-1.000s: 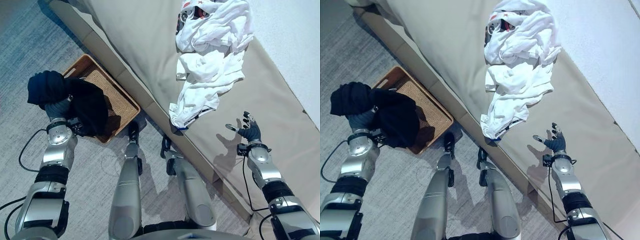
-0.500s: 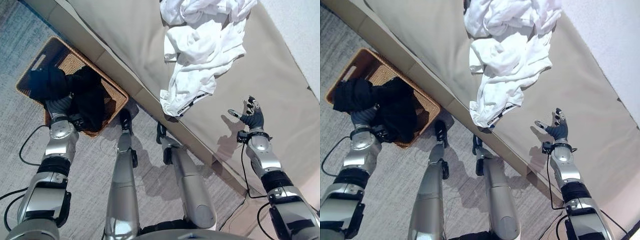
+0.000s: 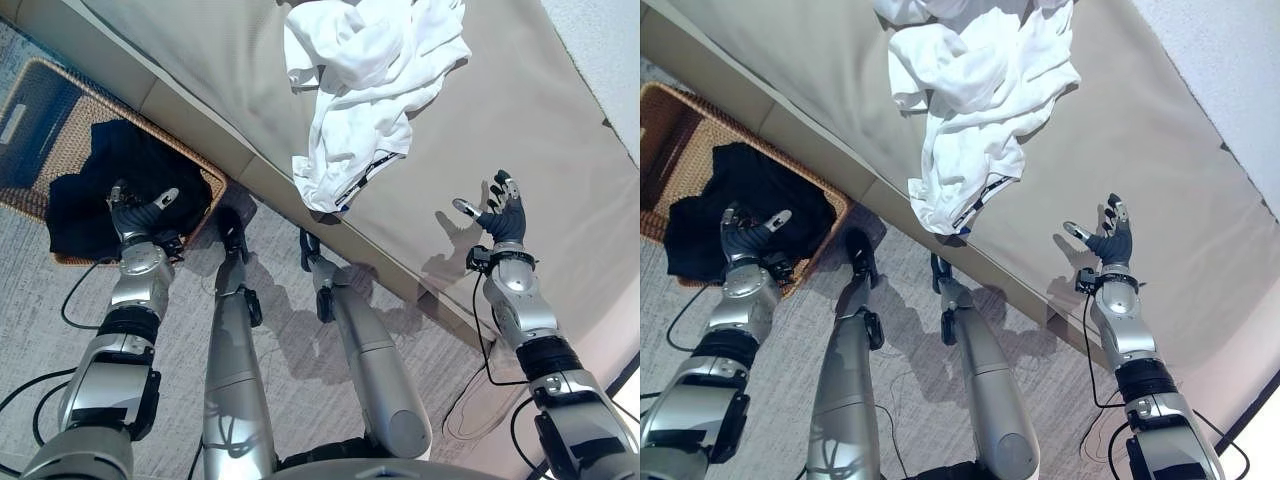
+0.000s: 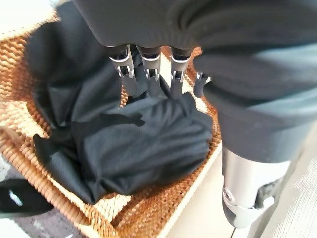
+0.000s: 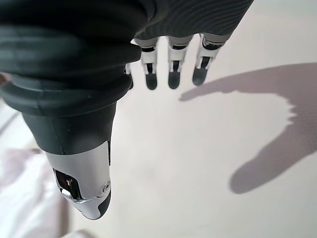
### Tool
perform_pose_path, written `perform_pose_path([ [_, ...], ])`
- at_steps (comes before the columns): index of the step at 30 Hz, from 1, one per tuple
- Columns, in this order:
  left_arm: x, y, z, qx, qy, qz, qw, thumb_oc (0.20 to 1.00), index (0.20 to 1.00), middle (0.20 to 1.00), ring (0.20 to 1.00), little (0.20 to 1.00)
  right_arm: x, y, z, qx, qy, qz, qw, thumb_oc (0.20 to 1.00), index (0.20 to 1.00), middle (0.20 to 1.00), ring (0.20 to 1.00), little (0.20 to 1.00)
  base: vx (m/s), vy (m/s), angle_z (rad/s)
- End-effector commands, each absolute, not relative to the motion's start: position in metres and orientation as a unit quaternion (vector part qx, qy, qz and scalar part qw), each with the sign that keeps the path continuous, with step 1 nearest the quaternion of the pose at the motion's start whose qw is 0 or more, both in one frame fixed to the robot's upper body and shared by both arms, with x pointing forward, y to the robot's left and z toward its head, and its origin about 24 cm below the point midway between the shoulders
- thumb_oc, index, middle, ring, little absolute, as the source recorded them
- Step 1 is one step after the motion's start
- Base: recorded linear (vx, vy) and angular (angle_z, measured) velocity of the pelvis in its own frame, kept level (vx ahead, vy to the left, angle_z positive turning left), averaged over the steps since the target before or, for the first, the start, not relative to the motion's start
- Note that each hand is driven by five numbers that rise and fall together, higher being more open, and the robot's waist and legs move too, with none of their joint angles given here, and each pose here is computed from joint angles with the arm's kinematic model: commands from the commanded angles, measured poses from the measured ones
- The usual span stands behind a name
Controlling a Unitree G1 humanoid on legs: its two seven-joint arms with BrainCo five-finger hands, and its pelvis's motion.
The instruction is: Pick up clothes into the bucket
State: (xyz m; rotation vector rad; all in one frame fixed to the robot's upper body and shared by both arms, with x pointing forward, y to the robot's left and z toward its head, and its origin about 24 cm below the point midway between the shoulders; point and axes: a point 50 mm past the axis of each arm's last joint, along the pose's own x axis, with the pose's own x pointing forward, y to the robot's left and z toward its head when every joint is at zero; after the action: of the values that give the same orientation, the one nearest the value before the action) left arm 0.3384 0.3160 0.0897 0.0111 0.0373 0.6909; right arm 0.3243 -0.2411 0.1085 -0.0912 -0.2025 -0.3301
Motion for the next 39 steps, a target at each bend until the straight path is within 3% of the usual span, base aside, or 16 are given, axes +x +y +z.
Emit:
perform_pose_path([
  [1, 0.332, 0.332, 0.089, -0.045, 0.028, 0.391, 0.919, 1.0, 1.0, 1.0, 1.0, 1.0, 0.315, -0.239, 0.147, 0.018, -0.214, -0.192, 0.958, 1.0, 1.0, 1.0, 1.0, 1.0, 0.0, 0.0, 0.0],
  [9, 0.321, 0.308, 0.046, -0.183, 0.068, 0.396, 0.897, 1.0, 1.0, 1.0, 1.0, 1.0, 0.303, -0.231, 0.206, 0.006, -0.34, -0.207, 0.917, 1.0, 1.0, 1.0, 1.0, 1.0, -0.02, -0.004, 0.04],
  [12, 0.309, 0.297, 0.029, -0.17, 0.08, 0.405, 0.895, 1.0, 1.0, 1.0, 1.0, 1.0, 0.296, -0.229, 0.239, -0.061, -0.408, -0.235, 0.88, 1.0, 1.0, 1.0, 1.0, 1.0, -0.02, -0.018, 0.09],
  [20, 0.289, 0.274, 0.028, -0.022, 0.03, 0.397, 0.917, 1.0, 1.0, 1.0, 1.0, 1.0, 0.299, -0.224, 0.275, -0.185, -0.455, -0.219, 0.843, 1.0, 1.0, 1.0, 1.0, 1.0, 0.01, -0.047, 0.14],
  [25, 0.289, 0.259, 0.035, 0.216, -0.01, 0.323, 0.921, 1.0, 1.0, 1.0, 1.0, 1.0, 0.336, -0.235, 0.294, -0.262, -0.401, -0.233, 0.846, 1.0, 1.0, 1.0, 1.0, 1.0, 0.02, -0.05, 0.24],
  [32, 0.286, 0.22, 0.006, 0.296, 0.024, 0.155, 0.942, 1.0, 1.0, 1.0, 1.0, 1.0, 0.387, -0.264, 0.316, -0.354, -0.248, -0.263, 0.863, 1.0, 1.0, 1.0, 1.0, 1.0, 0.02, -0.022, 0.22],
  [39, 0.281, 0.185, -0.015, 0.287, 0.058, 0.059, 0.954, 1.0, 1.0, 1.0, 1.0, 1.0, 0.395, -0.294, 0.312, -0.448, -0.112, -0.281, 0.841, 1.0, 1.0, 1.0, 1.0, 1.0, 0.07, -0.029, 0.25],
])
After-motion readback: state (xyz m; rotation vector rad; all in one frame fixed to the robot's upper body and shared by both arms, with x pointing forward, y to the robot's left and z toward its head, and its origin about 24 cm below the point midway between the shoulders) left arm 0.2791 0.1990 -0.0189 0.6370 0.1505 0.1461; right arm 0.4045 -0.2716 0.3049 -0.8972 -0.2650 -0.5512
